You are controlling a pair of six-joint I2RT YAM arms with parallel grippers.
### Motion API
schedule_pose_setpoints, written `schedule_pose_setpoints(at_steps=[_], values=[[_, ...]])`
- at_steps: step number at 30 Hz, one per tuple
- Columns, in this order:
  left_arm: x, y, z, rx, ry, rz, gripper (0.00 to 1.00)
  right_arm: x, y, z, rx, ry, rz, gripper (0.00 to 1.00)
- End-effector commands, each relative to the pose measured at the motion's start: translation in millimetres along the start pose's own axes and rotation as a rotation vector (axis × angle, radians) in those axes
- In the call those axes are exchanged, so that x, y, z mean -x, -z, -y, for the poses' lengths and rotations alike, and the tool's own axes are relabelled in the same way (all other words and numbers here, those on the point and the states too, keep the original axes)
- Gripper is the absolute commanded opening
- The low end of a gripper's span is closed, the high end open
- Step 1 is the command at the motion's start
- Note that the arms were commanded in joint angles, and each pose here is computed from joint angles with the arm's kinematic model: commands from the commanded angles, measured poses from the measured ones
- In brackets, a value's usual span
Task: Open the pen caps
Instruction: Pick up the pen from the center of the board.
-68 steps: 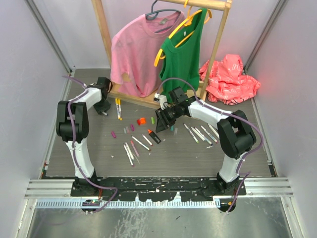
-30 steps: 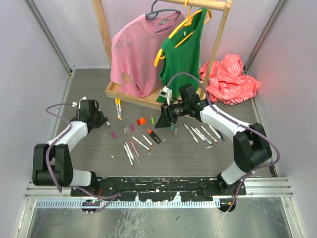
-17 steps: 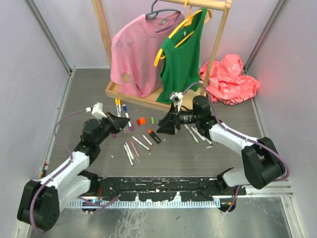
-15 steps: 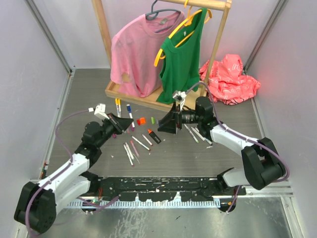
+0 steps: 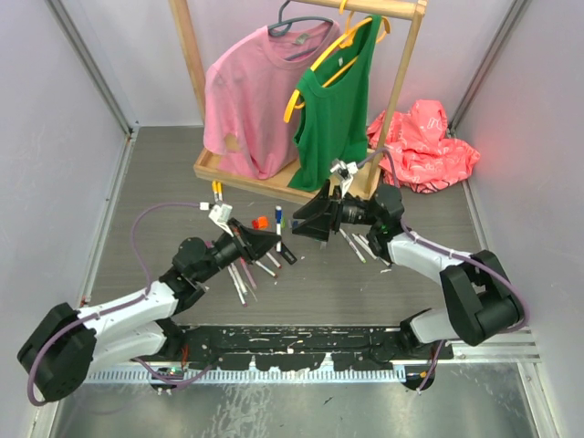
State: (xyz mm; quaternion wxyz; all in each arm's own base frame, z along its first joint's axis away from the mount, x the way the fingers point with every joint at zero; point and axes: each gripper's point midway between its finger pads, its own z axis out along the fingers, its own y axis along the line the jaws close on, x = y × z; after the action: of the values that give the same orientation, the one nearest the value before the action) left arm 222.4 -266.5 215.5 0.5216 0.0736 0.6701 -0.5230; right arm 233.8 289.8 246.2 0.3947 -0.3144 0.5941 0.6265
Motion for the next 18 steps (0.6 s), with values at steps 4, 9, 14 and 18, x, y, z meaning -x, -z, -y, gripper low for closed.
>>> schedule_pose_setpoints(at_steps=[4,9,14,18], values=[[23.1,-21.7,43.8,-0.121,-0.106,0.123,0.00,9.8,-1.6,-4.4,0.013,0.005,0.045,0.76],[26.3,-23.3,48.7,-0.112,-0.105,0.150,0.00,3.8,-2.8,4.8,-0.023,-0.022,0.033,0.76],[24.7,-26.0,52.2,-0.101,-0.095,0.156,0.00,0.9,-6.9,-1.4,-0.003,-0.013,0.026,0.74],[22.8,-29.1,56.0,-0.092,-0.086,0.162,0.00,2.7,-8.3,-7.6,0.021,-0.019,0.039,0.66]])
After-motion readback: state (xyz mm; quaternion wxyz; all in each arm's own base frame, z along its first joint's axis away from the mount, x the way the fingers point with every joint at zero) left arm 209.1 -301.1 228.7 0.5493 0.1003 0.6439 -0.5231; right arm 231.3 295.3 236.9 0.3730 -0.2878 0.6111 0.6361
